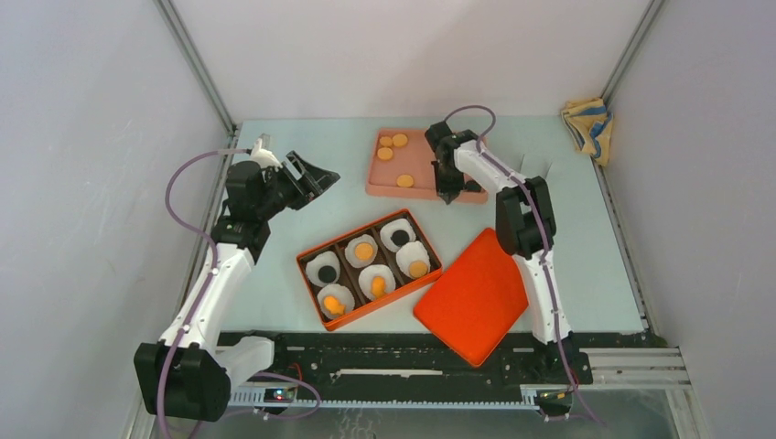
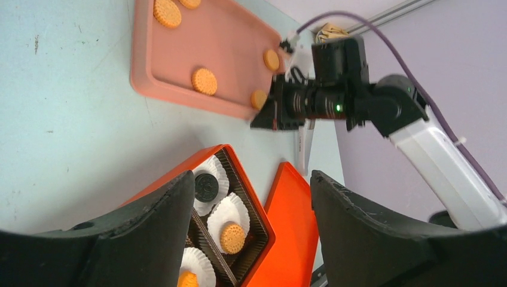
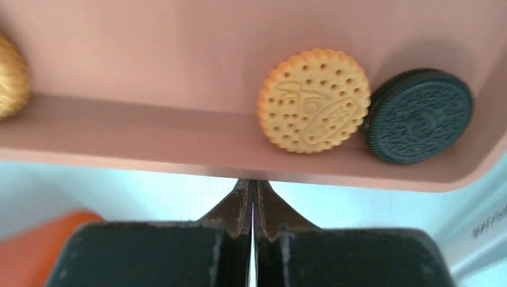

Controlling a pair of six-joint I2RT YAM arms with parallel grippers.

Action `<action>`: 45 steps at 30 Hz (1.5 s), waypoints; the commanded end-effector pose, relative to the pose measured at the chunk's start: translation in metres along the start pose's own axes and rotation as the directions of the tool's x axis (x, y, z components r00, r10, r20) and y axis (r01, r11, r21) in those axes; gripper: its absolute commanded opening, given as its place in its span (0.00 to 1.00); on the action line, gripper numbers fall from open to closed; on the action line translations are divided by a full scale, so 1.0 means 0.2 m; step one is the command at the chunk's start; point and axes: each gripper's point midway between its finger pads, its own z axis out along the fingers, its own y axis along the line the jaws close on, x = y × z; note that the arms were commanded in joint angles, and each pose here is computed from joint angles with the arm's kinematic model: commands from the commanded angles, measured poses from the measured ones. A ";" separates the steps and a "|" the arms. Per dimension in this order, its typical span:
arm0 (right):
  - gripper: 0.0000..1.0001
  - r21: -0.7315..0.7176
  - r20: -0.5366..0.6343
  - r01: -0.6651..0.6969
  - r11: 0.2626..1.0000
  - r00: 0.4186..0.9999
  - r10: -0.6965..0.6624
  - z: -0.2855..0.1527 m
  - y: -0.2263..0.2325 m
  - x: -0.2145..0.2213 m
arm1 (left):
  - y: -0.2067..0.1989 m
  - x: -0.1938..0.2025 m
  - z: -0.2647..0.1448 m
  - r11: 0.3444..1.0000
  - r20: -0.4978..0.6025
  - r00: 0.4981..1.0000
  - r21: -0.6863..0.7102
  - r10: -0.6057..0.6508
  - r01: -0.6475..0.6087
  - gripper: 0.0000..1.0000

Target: Pack the cookies

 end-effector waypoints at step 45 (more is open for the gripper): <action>0.49 0.046 -0.068 -0.078 0.996 0.994 0.081 -0.11 -0.27 0.46 | -0.09 0.10 0.07 0.997 -0.061 0.997 0.053 0.055 -0.052 0.80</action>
